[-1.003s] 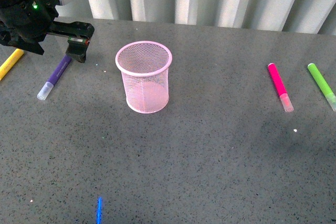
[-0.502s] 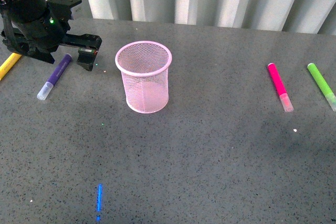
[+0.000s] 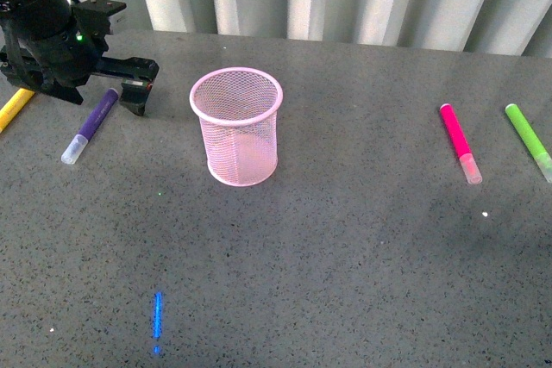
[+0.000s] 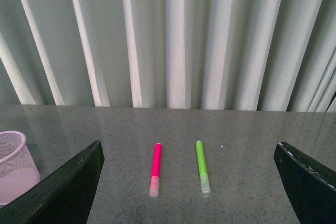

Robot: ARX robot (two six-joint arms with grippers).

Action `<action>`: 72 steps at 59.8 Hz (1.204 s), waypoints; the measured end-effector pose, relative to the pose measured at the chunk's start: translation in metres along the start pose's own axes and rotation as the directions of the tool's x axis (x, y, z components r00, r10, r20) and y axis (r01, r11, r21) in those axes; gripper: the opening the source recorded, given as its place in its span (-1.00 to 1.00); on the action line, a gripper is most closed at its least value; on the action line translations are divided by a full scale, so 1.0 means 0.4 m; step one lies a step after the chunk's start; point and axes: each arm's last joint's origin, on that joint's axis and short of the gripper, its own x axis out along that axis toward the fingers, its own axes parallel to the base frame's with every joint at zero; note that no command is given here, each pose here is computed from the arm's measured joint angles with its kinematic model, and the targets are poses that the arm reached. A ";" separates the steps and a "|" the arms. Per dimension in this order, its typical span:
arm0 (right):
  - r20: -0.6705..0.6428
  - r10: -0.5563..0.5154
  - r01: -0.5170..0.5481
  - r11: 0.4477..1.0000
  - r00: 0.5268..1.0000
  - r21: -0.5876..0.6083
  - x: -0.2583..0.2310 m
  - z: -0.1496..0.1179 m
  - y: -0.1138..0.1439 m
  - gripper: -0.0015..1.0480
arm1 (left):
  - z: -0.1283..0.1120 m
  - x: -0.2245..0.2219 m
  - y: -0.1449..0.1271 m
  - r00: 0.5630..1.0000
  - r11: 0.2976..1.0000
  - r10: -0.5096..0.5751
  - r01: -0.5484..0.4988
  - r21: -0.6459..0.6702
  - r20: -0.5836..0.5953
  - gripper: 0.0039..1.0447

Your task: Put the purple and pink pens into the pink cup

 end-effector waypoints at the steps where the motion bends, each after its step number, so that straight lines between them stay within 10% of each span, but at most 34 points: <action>1: 0.000 0.000 0.000 1.000 1.000 0.000 0.000 0.000 0.000 0.87 | 0.000 0.000 0.000 1.000 1.000 -0.002 0.002 -0.001 0.000 0.88; 10: 0.000 0.000 0.000 1.000 1.000 0.000 0.000 0.000 0.000 0.87 | 0.002 0.003 0.003 1.000 1.000 -0.018 0.018 -0.003 -0.016 0.87; 44: 0.000 0.000 0.000 1.000 1.000 0.000 0.000 0.000 0.000 0.87 | -0.008 0.004 -0.002 0.997 0.998 -0.065 0.065 -0.007 -0.042 -0.75; 72: 0.000 0.000 0.000 1.000 1.000 0.000 0.000 0.000 0.000 0.87 | -0.053 -0.039 0.019 0.987 0.985 -0.128 0.138 -0.099 0.099 -0.77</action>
